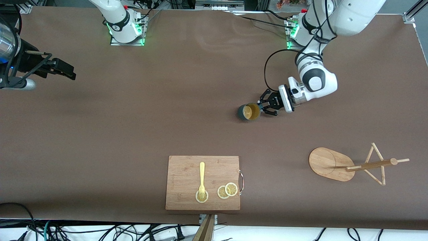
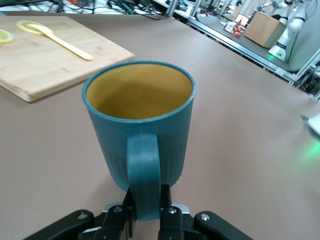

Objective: Pass cup and hang on rack
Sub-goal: 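Lift the mug with the left gripper and carry it to the wooden rack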

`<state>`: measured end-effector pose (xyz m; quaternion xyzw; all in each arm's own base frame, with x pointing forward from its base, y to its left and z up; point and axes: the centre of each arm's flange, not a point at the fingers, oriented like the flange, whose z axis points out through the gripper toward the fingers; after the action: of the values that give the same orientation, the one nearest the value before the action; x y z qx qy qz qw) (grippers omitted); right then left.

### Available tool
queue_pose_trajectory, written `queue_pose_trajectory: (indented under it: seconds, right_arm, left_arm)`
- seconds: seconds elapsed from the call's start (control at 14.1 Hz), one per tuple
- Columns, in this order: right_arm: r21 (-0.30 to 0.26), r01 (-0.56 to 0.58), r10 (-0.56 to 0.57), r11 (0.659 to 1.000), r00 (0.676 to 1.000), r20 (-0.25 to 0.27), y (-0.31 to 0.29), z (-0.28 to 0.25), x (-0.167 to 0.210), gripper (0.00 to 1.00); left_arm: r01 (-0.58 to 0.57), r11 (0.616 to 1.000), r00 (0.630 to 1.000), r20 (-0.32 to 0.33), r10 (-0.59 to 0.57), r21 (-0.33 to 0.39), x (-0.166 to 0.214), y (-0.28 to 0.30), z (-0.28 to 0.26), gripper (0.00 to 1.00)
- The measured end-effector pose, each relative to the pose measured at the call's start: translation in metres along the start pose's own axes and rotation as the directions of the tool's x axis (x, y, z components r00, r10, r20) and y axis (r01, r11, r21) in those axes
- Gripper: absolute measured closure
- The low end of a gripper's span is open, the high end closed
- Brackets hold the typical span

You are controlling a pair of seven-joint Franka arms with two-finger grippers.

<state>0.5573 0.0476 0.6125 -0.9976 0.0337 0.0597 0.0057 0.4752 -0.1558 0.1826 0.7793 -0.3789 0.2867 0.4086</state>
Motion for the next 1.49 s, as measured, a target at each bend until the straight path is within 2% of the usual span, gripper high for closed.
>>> queue_pose_trajectory:
  seconds: [0.14,0.21,0.36,0.57,0.71,0.93,1.21,1.49]
  right_arm:
    - [0.0,0.0,0.0,1.0,1.0,0.0,0.0,0.0,0.0,0.0]
    - [0.0,0.0,0.0,1.0,1.0,0.0,0.0,0.0,0.0,0.0]
    - [0.0,-0.001,0.001,1.0,1.0,0.0,0.001,0.0,0.0,0.0]
    - [0.0,0.0,0.0,1.0,1.0,0.0,0.001,0.0,0.0,0.0]
    - [0.0,0.001,-0.001,1.0,1.0,-0.001,0.001,0.0,0.0,0.0]
    - [0.0,0.002,-0.002,1.0,1.0,-0.001,0.001,0.0,0.0,0.0]
    - [0.0,0.003,-0.003,1.0,1.0,-0.001,0.001,0.0,0.0,0.0]
    - [0.0,0.005,-0.005,1.0,1.0,-0.001,0.0,0.0,0.0,0.0]
  left_arm:
    - [0.126,0.991,0.992,0.019,-0.126,-0.037,0.035,0.0,-0.037,0.79]
    - [0.213,0.975,0.977,0.021,-0.212,-0.06,0.049,0.002,-0.057,0.79]
    - [0.387,0.917,0.922,0.035,-0.385,-0.098,0.068,0.004,-0.096,0.79]
    - [0.571,0.808,0.82,0.048,-0.571,-0.142,0.069,-0.002,-0.153,0.79]
    - [0.675,0.717,0.733,0.049,-0.678,-0.176,0.059,-0.015,-0.204,0.79]
    - [0.801,0.557,0.579,0.046,-0.814,-0.22,0.057,-0.028,-0.272,0.79]
    - [0.901,0.377,0.398,0.065,-0.915,-0.213,0.065,-0.036,-0.292,0.79]
    - [0.955,0.163,0.194,0.105,-0.975,-0.247,0.044,-0.042,-0.316,0.79]
